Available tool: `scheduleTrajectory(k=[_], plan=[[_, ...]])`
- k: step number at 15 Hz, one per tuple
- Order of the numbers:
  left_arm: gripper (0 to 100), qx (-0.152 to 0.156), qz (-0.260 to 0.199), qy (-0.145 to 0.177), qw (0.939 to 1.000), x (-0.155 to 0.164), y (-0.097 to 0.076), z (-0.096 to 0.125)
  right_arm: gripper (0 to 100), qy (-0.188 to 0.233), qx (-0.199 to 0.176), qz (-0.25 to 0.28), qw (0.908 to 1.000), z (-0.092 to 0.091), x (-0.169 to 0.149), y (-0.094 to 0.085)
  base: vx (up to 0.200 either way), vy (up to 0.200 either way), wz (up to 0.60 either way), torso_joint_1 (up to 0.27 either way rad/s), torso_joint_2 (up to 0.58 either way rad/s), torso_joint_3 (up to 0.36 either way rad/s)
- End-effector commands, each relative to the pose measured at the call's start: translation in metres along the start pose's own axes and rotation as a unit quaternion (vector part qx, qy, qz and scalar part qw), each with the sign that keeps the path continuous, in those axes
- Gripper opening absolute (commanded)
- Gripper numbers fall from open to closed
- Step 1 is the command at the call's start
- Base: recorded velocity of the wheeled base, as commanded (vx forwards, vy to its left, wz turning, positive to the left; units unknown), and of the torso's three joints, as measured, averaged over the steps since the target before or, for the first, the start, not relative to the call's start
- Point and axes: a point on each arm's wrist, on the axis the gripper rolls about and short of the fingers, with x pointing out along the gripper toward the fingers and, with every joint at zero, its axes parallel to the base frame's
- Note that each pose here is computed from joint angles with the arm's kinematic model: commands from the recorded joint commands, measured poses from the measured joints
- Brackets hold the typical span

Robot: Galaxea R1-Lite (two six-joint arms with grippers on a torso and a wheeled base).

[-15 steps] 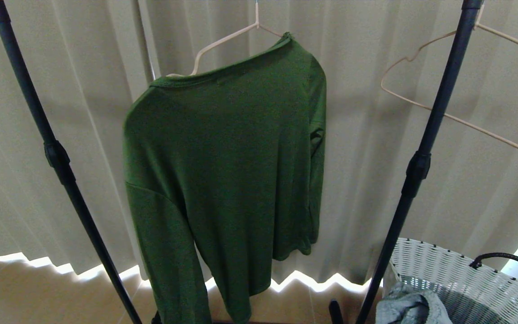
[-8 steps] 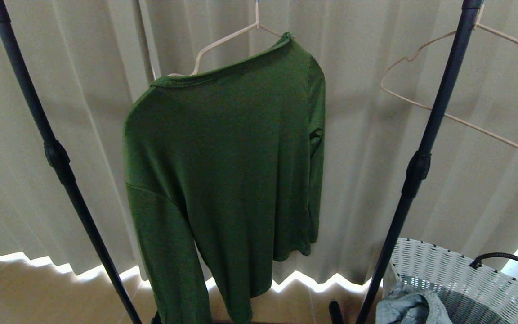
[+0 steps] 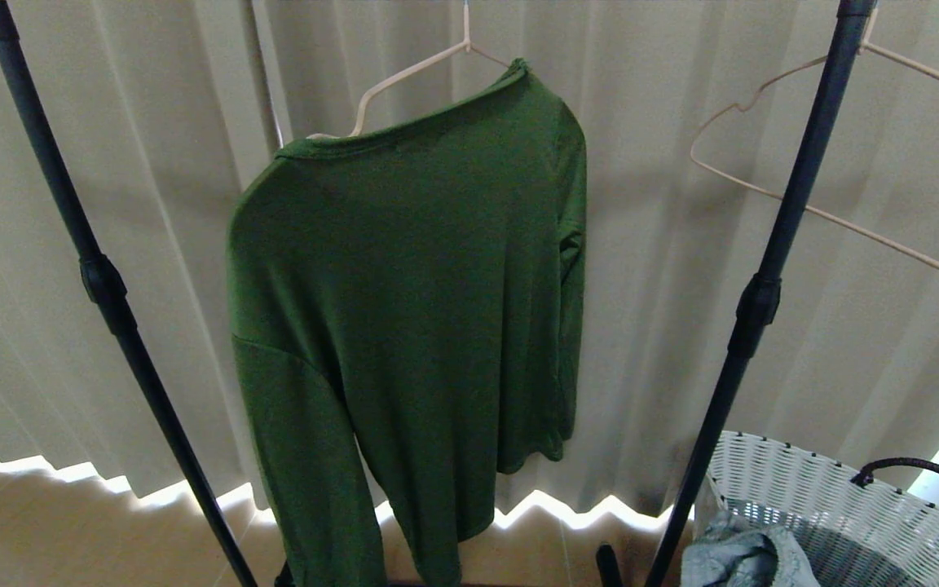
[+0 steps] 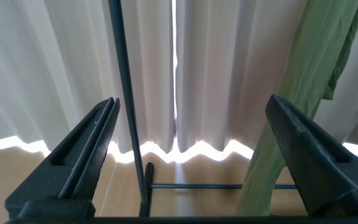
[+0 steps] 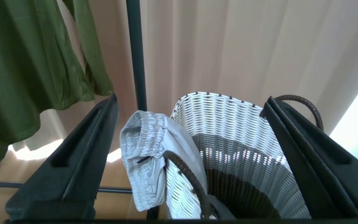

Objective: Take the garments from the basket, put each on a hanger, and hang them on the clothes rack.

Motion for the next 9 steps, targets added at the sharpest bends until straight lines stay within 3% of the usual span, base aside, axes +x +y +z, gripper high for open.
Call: scheduleTrajectory(k=[1,9], plan=[[100,0.000,0.000,0.000,1.0000,0.0000,0.0000,-0.0001,100,0.000,0.000,0.000,1.0000,0.0000,0.0000,0.0000,0.000,0.000,0.00,0.000,0.00,0.000],[100,0.000,0.000,0.000,1.0000,0.0000,0.0000,-0.0001,100,0.000,0.000,0.000,1.0000,0.0000,0.0000,0.0000,0.000,0.000,0.00,0.000,0.00,0.000]])
